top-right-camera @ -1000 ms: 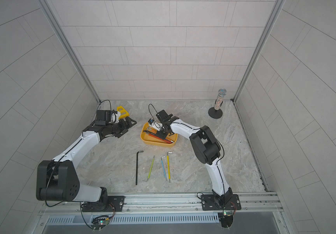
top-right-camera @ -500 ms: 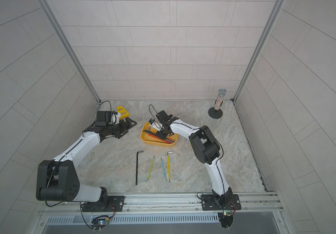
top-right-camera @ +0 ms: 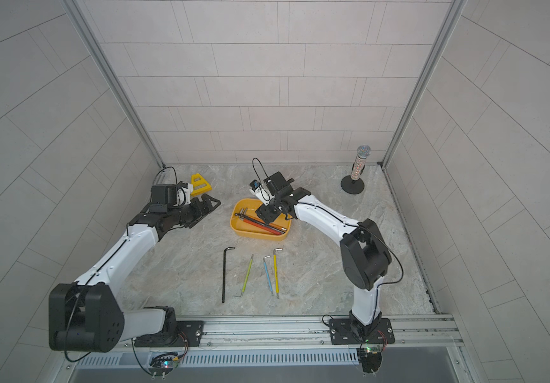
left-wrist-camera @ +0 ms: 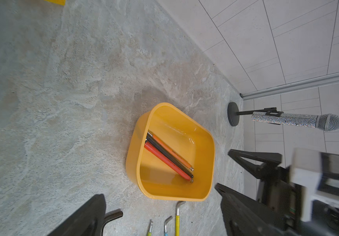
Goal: Put the hex key on the desktop into the storage box
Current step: Pick up the Allen key from the center of the board.
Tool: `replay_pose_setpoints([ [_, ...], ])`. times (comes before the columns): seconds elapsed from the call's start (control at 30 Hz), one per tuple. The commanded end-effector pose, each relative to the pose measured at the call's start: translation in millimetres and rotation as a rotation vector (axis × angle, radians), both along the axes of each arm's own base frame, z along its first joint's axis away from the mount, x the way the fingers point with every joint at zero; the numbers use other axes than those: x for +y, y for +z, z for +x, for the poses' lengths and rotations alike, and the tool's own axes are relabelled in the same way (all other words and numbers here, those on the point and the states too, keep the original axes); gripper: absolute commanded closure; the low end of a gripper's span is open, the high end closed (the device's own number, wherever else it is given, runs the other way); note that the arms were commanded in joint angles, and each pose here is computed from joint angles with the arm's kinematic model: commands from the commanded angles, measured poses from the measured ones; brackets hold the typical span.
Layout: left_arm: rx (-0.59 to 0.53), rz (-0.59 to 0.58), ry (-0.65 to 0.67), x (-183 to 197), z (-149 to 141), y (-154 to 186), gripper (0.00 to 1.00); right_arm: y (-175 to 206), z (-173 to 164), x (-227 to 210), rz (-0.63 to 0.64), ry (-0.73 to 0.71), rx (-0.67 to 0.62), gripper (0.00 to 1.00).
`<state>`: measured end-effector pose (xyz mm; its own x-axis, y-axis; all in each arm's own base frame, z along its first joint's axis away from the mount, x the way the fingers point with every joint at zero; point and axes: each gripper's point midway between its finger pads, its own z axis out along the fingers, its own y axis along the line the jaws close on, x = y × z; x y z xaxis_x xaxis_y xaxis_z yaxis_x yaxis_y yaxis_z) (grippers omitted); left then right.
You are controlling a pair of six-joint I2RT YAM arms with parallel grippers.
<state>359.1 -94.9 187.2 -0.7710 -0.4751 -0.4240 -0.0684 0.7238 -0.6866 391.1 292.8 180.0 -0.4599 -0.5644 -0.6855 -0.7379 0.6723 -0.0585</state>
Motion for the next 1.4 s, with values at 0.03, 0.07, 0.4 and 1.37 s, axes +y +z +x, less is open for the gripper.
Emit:
replay_pose_setpoints([
  [0.03, -0.008, 0.037, -0.004, 3, -11, -4, 0.03, 26, -17, -9, 0.119, -0.083, -0.008, 0.00],
  [0.07, -0.004, 0.038, -0.003, 3, -13, -5, 0.02, 29, -22, -11, 0.132, -0.092, -0.002, 0.00],
  [0.4, 0.011, 0.037, 0.000, 4, -29, -10, 0.00, 15, -80, -29, 0.292, -0.150, 0.138, 0.00],
  [1.37, 0.079, -0.027, -0.016, -4, -37, -25, 0.00, -63, -157, -104, 0.090, -0.653, 0.290, 0.28],
])
